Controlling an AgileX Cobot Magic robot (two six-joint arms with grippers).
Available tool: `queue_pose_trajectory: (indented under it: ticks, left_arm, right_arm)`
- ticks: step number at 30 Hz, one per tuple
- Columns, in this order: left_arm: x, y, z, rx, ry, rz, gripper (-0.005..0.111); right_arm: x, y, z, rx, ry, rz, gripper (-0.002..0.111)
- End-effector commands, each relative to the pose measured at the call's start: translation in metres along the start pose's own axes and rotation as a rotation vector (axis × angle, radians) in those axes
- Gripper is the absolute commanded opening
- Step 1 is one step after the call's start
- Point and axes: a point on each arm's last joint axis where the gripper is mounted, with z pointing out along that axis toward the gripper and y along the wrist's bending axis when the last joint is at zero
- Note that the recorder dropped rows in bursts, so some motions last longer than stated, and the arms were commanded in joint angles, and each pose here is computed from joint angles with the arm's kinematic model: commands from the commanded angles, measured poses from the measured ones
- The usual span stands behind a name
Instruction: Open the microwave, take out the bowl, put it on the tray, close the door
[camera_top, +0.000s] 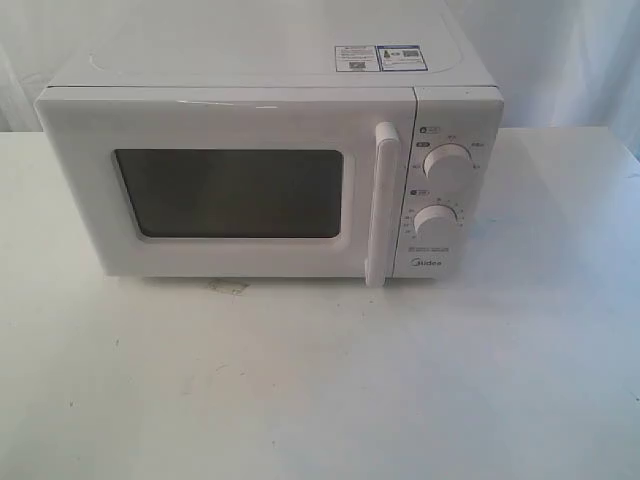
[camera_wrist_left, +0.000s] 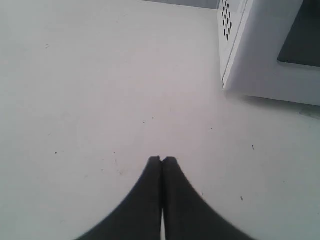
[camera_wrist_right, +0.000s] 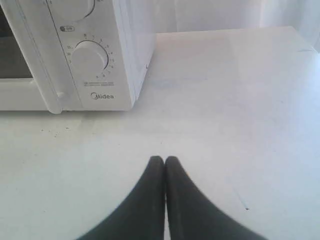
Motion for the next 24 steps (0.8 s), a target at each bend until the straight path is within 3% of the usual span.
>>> queue_pose_trajectory:
  ticks: [1, 20, 24]
  left_arm:
    - [0.001, 0.001, 0.0, -0.006, 0.002, 0.0, 0.0]
    - [0.001, 0.001, 0.0, -0.006, 0.002, 0.0, 0.0]
    - [0.001, 0.001, 0.0, -0.006, 0.002, 0.0, 0.0]
  right_arm:
    - [0.001, 0.0, 0.0, 0.002, -0.007, -0.002, 0.0]
    - [-0.011, 0.0, -0.001, -0.001, -0.135, -0.04, 0.0]
    - [-0.029, 0.002, -0.005, -0.02, -0.335, 0.015, 0.0]
